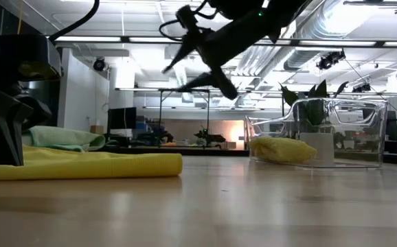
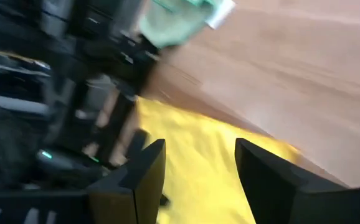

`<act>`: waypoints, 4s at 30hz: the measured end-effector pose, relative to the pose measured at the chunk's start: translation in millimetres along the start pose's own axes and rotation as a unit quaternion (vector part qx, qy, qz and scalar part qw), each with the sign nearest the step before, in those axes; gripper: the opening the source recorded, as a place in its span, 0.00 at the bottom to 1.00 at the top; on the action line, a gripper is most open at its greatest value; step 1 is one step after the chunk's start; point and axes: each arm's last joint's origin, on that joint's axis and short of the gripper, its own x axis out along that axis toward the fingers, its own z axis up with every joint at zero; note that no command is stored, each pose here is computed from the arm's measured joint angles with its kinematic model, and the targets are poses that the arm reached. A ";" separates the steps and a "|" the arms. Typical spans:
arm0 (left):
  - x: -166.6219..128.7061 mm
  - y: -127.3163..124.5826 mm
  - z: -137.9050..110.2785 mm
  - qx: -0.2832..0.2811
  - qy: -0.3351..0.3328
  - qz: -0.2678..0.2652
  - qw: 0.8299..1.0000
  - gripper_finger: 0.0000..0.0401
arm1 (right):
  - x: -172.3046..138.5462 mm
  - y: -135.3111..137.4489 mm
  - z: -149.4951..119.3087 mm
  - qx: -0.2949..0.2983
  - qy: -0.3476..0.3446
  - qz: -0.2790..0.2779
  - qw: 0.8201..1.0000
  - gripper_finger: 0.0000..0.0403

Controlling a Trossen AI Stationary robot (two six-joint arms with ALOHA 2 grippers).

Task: Fold microfiber towels
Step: Fold the top yellow microfiber towel

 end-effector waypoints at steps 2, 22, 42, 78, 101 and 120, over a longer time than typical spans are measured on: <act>-0.5 -0.1 0.2 0.012 0.001 -0.002 1.000 0.00 | -0.5 -5.5 -9.5 0.001 0.042 -0.032 0.999 0.46; -16.4 23.0 34.5 0.053 -0.005 -0.071 0.996 0.00 | 49.7 -26.7 -77.3 0.155 0.086 -0.103 0.979 0.46; 39.6 41.0 55.5 0.019 -0.046 -0.052 0.997 0.00 | 71.9 -38.7 -91.0 0.249 0.101 -0.096 0.958 0.46; 45.0 39.8 55.1 0.013 -0.051 -0.061 0.997 0.00 | 25.9 -16.1 -13.8 0.127 0.021 -0.026 0.991 0.46; 45.1 39.7 55.0 0.021 -0.052 -0.062 0.997 0.00 | 72.4 -33.9 -101.9 0.257 0.056 -0.095 0.960 0.45; 45.1 39.8 54.9 0.017 -0.051 -0.062 0.997 0.00 | 44.7 -3.5 -62.4 0.213 0.012 -0.009 0.977 0.45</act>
